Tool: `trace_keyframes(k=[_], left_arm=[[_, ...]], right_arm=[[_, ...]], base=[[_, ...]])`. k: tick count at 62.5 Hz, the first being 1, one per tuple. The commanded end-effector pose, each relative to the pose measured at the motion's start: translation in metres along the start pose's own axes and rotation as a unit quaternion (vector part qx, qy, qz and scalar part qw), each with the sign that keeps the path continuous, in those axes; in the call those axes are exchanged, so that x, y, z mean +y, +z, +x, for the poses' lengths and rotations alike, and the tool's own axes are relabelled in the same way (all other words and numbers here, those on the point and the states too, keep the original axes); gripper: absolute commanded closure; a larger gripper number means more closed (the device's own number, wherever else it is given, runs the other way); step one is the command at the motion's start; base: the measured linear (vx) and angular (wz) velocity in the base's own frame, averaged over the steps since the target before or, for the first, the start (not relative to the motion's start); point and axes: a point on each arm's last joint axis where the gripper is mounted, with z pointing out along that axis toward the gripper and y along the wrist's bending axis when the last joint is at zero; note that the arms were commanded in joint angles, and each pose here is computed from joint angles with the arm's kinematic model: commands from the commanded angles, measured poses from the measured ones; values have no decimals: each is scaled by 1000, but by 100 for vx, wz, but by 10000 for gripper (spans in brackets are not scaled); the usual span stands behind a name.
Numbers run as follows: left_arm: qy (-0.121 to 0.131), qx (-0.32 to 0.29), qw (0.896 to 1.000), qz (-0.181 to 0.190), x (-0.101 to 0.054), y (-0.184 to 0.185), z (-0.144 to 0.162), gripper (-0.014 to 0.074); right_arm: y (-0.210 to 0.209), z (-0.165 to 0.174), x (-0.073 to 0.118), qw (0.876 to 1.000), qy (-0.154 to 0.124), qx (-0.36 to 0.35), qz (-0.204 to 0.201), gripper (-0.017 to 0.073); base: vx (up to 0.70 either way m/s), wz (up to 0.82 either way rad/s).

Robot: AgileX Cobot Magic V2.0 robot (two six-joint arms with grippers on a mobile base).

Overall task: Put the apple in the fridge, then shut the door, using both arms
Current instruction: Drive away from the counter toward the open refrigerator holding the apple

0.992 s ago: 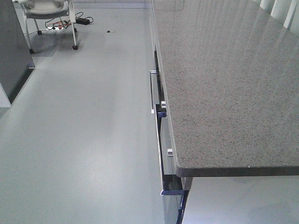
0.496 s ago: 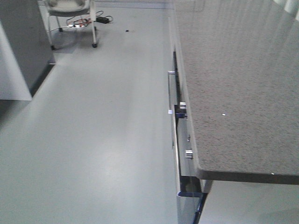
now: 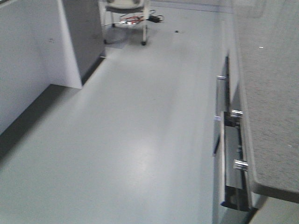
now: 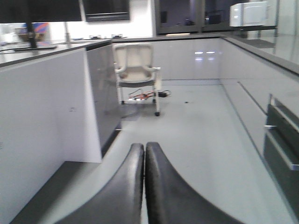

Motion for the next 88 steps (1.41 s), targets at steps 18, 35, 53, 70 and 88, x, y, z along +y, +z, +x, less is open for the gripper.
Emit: trace_keyframes(k=[18, 35, 53, 70, 88], left_arm=[[-5, -33, 999, 2, 0, -1, 0, 600], [-5, -33, 999, 2, 0, -1, 0, 600], [-5, -33, 999, 2, 0, -1, 0, 600], [-5, -33, 999, 2, 0, -1, 0, 600], [-5, -33, 999, 2, 0, -1, 0, 600]], right_arm=[[-4, -13, 0, 999, -1, -41, 3, 204], [-4, -13, 0, 999, -2, -41, 3, 204], [-4, -13, 0, 999, -2, -41, 3, 204], [-4, -13, 0, 999, -2, -41, 3, 204], [-4, -13, 0, 999, -2, -41, 3, 204]], base=[[-2, 49], [-2, 48], [-1, 48], [0, 48], [1, 47]])
